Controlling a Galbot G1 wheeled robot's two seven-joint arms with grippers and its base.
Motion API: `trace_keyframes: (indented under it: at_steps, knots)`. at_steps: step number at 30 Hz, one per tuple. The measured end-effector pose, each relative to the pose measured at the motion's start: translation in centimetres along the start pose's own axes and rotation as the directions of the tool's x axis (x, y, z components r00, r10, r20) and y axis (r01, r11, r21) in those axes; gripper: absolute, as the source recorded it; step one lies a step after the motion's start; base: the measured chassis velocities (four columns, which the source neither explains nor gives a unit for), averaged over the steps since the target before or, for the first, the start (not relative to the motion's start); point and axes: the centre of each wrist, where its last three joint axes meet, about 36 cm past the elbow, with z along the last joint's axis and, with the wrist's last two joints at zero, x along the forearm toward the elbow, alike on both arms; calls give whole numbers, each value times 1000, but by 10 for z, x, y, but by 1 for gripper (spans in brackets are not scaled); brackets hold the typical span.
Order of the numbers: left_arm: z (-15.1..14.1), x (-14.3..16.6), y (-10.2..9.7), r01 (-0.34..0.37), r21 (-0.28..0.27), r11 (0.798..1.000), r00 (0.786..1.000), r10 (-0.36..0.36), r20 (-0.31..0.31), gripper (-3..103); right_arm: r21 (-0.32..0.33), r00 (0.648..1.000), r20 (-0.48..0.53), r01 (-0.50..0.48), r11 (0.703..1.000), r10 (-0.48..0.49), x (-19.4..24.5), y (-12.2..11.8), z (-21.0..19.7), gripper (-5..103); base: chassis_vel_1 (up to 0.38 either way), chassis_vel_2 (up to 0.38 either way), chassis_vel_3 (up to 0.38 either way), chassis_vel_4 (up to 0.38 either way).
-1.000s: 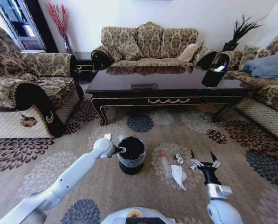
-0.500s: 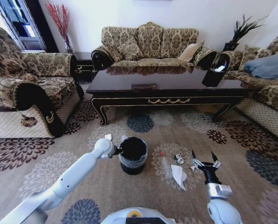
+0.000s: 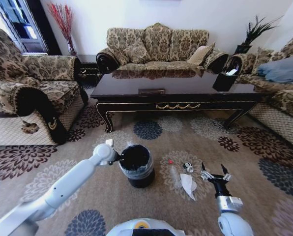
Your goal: Move to the front of the table and pick up the trash from the floor, then place it into the trash bin.
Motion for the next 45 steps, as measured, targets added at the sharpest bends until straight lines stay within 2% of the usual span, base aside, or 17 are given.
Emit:
trace_keyframes:
  at_steps: [6,11,16,27,32,37,45]
  knots:
    - [0,12,-6,-5,-24,1000,1000,5,18,2,22,997,-72,-21,1000,23,-26,-22,23,100,0,0,0,0]
    - [6,18,-9,1,-54,999,1000,0,23,2,68,981,-193,-13,998,26,-50,-57,58,100,0,0,0,0]
    - [10,18,-8,13,-66,998,1000,-12,26,2,74,966,-256,-6,997,25,-63,-67,84,100,0,0,0,0]
    - [14,29,-11,20,-98,995,999,-17,29,2,56,937,-345,-37,998,54,-106,-54,128,100,0,0,0,0]
    - [11,40,-11,11,-103,995,999,-8,31,2,53,931,-360,-48,997,64,-125,-33,146,100,0,0,0,0]
    - [11,44,-10,7,-101,995,999,-4,32,2,80,926,-363,-77,994,101,-130,-26,155,100,0,0,0,0]
    - [16,46,-7,4,-95,995,1000,-1,28,2,52,907,-391,-150,987,158,-129,-20,165,100,0,0,0,0]
